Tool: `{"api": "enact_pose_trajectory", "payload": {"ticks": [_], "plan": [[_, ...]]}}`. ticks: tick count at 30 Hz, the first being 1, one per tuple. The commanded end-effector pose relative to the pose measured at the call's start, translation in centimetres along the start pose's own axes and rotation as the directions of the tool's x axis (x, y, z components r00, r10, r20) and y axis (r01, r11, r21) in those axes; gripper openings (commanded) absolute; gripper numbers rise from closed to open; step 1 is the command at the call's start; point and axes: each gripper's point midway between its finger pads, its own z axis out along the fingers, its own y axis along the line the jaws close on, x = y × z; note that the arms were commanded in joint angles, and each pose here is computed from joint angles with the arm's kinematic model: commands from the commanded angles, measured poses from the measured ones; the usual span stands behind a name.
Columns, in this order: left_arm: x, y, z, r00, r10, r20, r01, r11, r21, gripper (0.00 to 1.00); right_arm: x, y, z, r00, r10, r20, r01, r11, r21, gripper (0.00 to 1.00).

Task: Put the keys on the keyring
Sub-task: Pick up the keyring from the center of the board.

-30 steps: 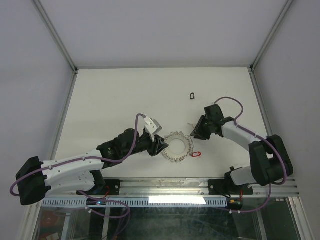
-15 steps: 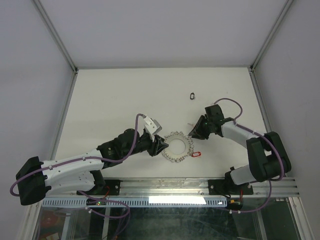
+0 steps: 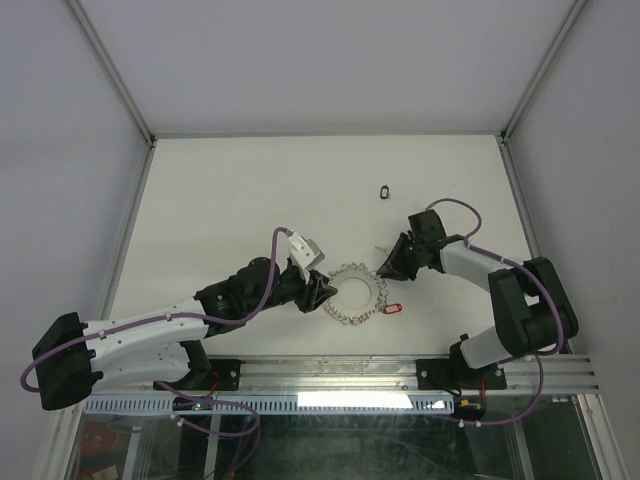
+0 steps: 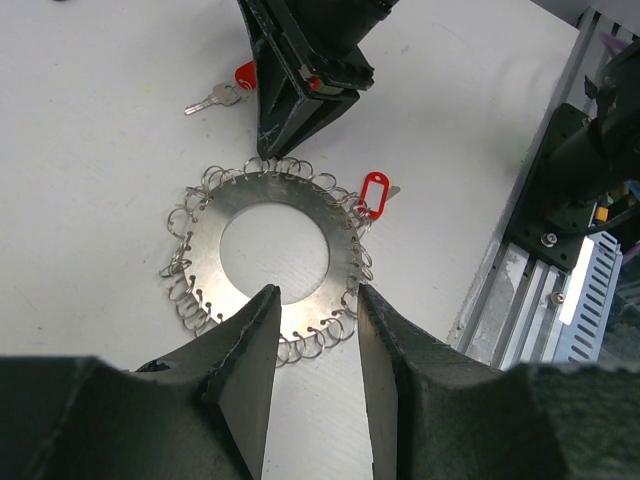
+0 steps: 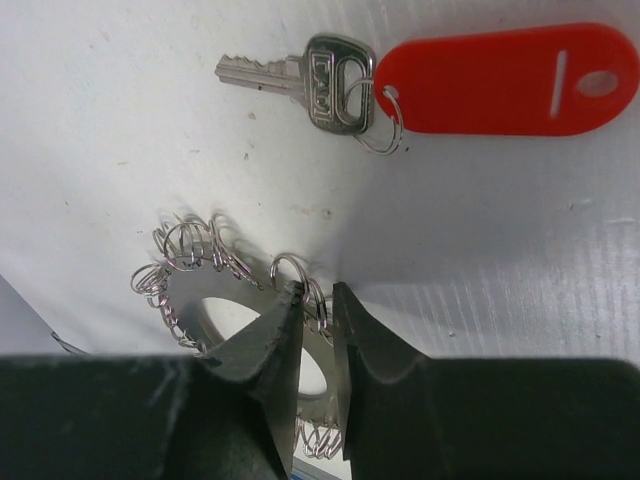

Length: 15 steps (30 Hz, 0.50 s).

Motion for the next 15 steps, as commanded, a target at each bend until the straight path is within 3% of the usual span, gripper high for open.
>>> {"api": "enact_pose_trajectory", "payload": {"ticks": [1,15], "plan": [[-2.3,-0.9,0.3,0.998,0.004,0.066,-0.005,1.000,0.027,0.35,-0.4,0.8,0.1,1.000,-0.014,0.005,0.014,0.999,-0.044,0.20],[-2.4,-0.9,0.1,0.997,0.003,0.072,-0.005,1.000,0.025,0.35,-0.8,2.3,-0.6,0.997,-0.061,0.044,0.066,0.989,-0.133,0.00]]}}
